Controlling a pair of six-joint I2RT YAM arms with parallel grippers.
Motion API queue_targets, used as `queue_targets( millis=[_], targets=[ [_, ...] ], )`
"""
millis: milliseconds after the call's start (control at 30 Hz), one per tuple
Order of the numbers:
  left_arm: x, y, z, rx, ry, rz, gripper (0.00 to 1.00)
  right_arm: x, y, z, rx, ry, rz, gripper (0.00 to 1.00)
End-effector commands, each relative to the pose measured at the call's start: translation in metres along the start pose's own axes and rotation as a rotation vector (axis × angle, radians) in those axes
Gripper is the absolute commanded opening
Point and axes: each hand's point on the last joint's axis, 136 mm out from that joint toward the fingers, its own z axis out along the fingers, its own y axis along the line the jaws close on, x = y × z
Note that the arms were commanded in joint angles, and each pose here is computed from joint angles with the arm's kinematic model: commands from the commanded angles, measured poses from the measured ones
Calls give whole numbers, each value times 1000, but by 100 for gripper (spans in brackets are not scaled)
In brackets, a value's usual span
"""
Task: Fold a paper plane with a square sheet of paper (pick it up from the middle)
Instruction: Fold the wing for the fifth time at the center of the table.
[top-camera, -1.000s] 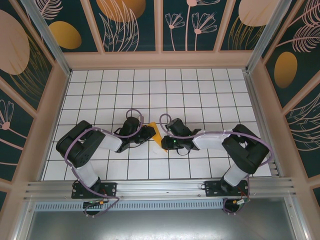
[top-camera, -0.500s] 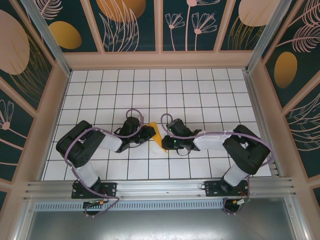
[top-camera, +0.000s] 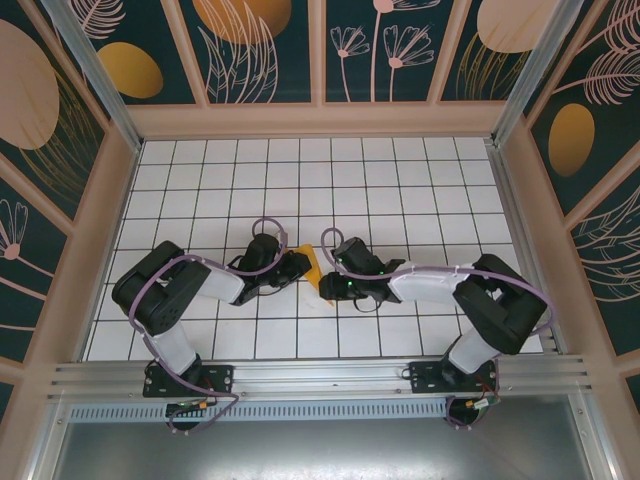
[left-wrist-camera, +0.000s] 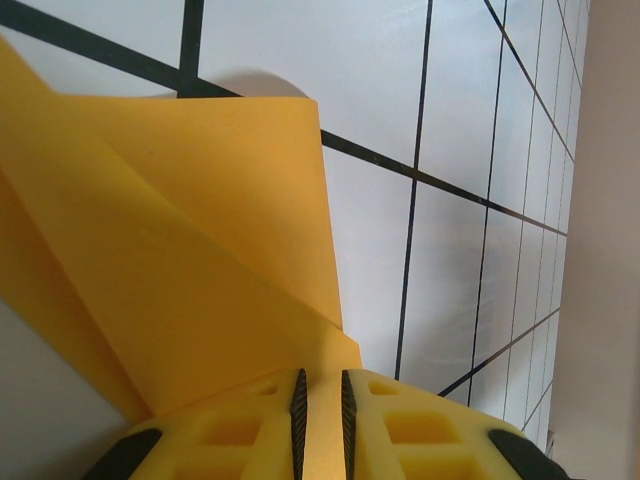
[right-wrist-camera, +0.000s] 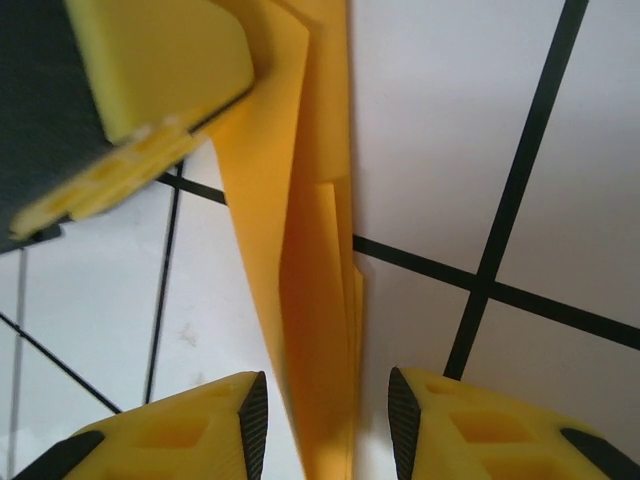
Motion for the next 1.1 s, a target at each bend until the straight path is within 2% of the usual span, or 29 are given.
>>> queue_targets(
  millis=[0,133,300,567,633,900,1000,1067],
  targets=[
    [7,32,2,-121,14,-3,21,6,-7,8,73,35,-44,40],
    [7,32,2,-121,11,-4,21,11,-10,14,92,48,-48,36],
    [7,32,2,-124,13,-2,21,18,-10,16,70,63,-36,25],
    [8,34,2,-128,15,-4,21,30,-17,19,66,90,-14,19],
    [8,35,3,-131,16,-5,21,33,-20,20,70,101,-8,14],
    [8,35,3,-131,17,-7,21,37,-29,20,115,95,25,12],
    [8,35,3,-135,19,-1,21,17,-14,7,58,33,27,22],
    [9,37,3,-147,21,-2,20,-1,-7,-5,33,-15,29,24]
  ],
)
